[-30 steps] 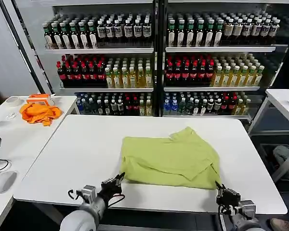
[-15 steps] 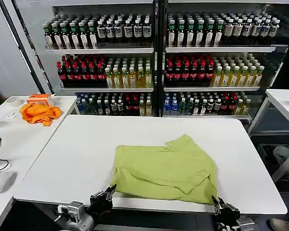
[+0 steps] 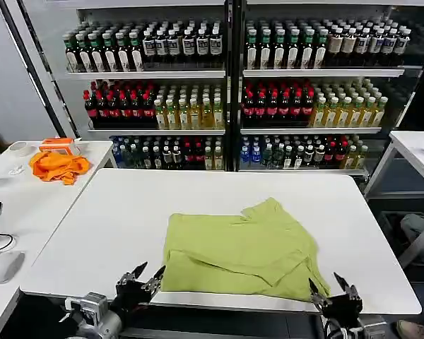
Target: Fold and organize the clothes.
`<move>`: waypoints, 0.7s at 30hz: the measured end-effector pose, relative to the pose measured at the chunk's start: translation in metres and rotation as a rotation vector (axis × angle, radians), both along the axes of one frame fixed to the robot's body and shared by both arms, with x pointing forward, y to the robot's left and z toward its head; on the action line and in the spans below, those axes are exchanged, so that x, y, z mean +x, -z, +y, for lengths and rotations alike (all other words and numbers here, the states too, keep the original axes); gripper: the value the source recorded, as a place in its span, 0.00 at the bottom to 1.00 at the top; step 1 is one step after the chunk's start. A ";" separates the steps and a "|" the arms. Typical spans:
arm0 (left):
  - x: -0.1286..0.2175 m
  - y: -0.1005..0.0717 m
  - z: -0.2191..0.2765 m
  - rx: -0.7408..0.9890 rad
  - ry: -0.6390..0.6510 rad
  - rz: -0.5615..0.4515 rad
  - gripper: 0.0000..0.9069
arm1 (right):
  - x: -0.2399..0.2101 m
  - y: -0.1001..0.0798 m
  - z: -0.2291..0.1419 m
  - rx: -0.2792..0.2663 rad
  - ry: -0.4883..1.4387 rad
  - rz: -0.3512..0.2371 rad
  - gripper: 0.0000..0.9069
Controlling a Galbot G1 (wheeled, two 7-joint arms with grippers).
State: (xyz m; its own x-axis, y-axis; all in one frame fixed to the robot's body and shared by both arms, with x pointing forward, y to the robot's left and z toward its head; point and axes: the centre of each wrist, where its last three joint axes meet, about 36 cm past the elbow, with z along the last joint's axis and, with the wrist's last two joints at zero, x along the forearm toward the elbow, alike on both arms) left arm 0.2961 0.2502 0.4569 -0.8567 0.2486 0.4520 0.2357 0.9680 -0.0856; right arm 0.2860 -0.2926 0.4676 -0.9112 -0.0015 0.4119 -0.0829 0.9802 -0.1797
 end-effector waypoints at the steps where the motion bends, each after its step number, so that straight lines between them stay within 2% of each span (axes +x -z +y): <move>1: 0.004 0.001 0.000 -0.002 -0.001 -0.002 1.00 | 0.009 0.001 -0.001 0.006 0.004 -0.005 1.00; 10: 0.062 0.018 -0.008 -0.011 -0.010 -0.009 1.00 | 0.101 0.013 -0.003 0.082 0.011 -0.024 1.00; 21: 0.136 0.040 -0.029 0.011 -0.021 0.003 1.00 | 0.197 0.033 0.001 0.148 0.032 0.022 1.00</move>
